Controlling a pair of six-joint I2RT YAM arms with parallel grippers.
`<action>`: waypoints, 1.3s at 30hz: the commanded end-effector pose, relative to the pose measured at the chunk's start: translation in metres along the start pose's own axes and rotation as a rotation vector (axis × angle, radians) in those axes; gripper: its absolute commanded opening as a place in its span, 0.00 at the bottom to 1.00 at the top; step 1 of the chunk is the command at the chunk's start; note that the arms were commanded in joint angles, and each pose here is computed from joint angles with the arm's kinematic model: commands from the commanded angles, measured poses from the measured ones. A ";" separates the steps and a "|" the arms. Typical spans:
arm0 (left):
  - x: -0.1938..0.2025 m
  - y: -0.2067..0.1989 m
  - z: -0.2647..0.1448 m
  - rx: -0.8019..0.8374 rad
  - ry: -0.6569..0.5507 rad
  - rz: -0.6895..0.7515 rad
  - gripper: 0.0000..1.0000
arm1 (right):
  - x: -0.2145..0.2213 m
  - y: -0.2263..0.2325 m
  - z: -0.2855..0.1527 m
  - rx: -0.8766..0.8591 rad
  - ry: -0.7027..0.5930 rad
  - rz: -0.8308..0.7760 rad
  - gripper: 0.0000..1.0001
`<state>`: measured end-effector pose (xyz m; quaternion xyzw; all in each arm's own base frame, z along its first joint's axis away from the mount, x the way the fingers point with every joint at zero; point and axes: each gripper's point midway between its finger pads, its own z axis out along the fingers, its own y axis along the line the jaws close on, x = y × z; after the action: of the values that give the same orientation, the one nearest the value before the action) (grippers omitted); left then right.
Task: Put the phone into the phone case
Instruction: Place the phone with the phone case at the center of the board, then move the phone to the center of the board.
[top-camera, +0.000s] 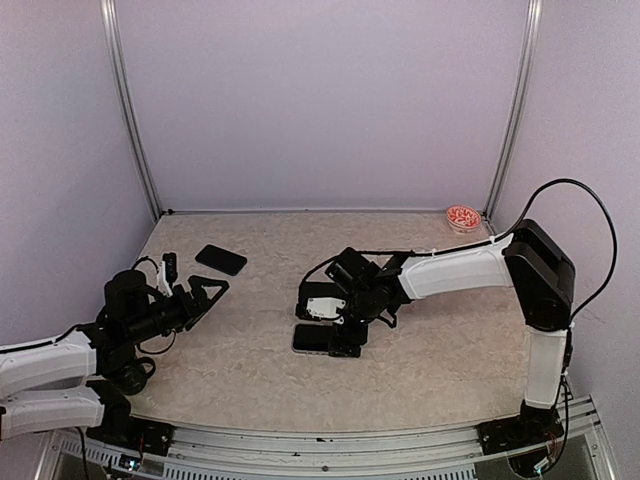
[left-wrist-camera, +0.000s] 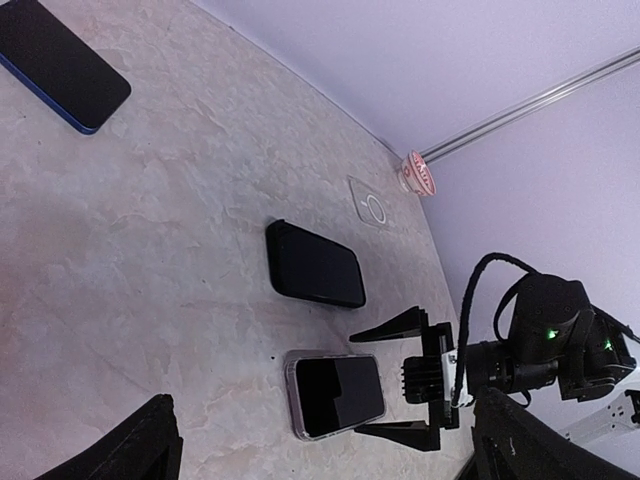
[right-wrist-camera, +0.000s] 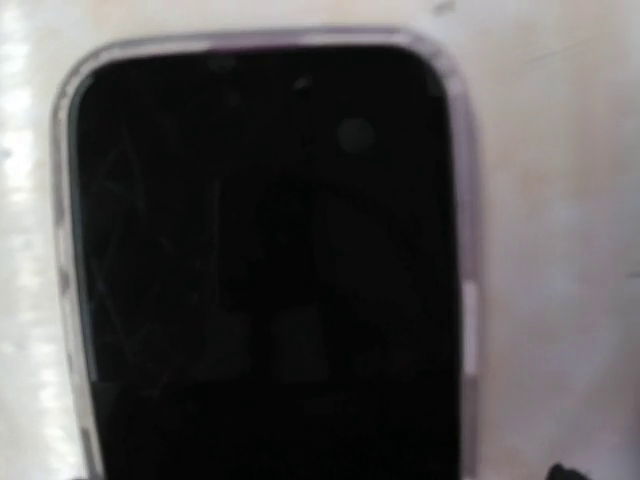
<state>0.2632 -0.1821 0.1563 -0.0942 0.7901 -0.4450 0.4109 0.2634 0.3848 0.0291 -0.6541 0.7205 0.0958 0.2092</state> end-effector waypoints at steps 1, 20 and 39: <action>-0.021 -0.010 0.003 -0.004 -0.040 0.031 0.99 | -0.026 -0.040 -0.039 0.184 -0.117 0.021 0.99; -0.111 0.016 0.043 -0.174 -0.137 0.005 0.99 | -0.039 -0.058 -0.088 0.291 -0.297 0.110 0.99; -0.200 0.100 0.138 -0.172 -0.078 -0.150 0.99 | -0.031 -0.087 -0.116 0.449 -0.363 0.299 0.99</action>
<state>0.4994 -0.1042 0.1477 -0.2164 0.8095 -0.3660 0.4050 0.3215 0.3612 0.1369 -0.4915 0.7562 0.0741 0.4254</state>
